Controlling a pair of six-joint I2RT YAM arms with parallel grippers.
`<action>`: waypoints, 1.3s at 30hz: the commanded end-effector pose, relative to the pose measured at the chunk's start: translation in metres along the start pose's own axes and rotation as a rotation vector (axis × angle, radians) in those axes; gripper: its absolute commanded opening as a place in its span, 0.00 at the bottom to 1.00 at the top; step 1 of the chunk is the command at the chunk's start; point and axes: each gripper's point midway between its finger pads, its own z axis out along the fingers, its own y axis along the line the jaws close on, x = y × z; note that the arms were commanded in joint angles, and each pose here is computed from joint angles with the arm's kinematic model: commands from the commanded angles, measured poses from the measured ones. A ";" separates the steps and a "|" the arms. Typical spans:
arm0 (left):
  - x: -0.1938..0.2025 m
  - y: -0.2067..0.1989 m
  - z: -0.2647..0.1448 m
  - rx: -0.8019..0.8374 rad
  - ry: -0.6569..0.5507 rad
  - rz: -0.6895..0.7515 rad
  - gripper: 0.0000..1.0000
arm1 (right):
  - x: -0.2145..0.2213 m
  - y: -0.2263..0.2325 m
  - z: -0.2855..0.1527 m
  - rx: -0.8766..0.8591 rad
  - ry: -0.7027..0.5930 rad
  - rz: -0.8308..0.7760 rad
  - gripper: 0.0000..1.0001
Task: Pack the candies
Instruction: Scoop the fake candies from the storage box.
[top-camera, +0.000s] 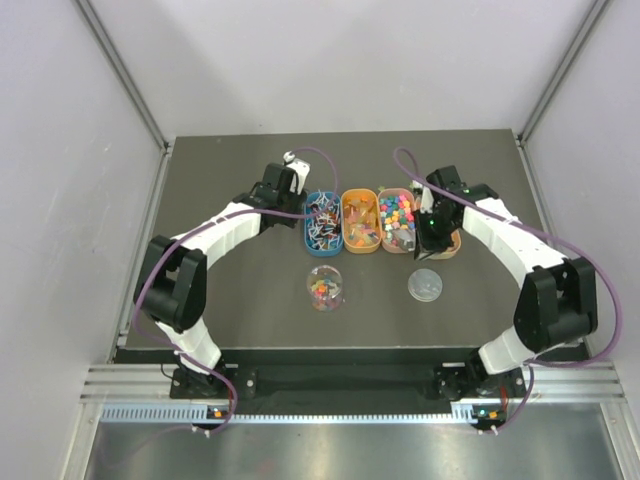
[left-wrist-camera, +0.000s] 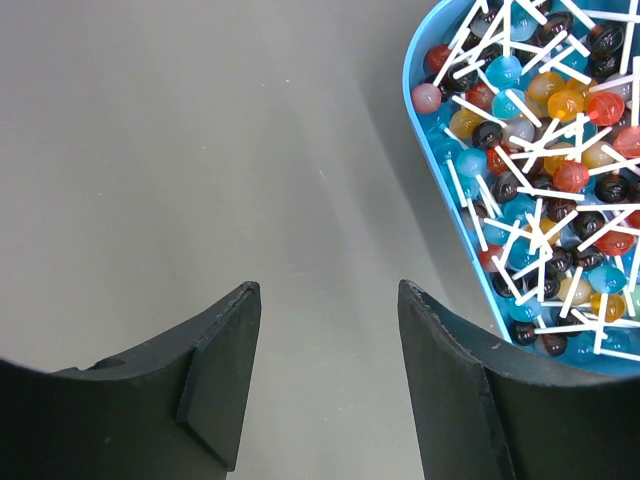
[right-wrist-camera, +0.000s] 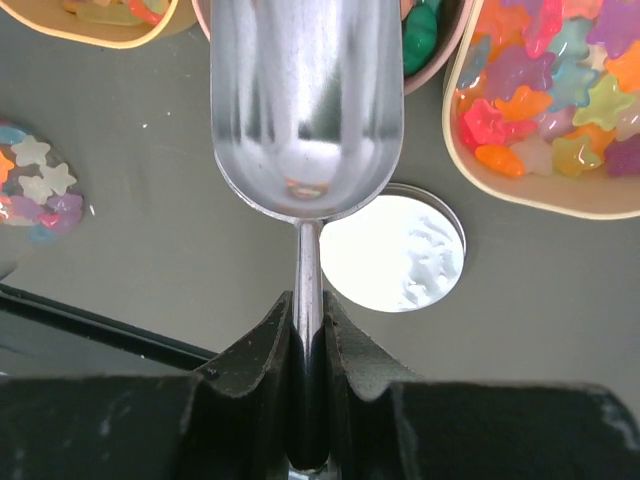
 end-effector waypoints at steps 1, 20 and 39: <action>-0.009 -0.002 -0.001 0.001 -0.040 -0.033 0.62 | -0.019 -0.005 -0.003 0.027 -0.028 -0.029 0.00; 0.006 -0.007 0.001 0.025 -0.013 -0.078 0.63 | -0.072 -0.016 0.027 0.092 -0.024 -0.119 0.00; 0.027 -0.002 0.002 0.025 0.031 -0.093 0.63 | -0.080 -0.011 0.055 0.027 -0.047 -0.179 0.00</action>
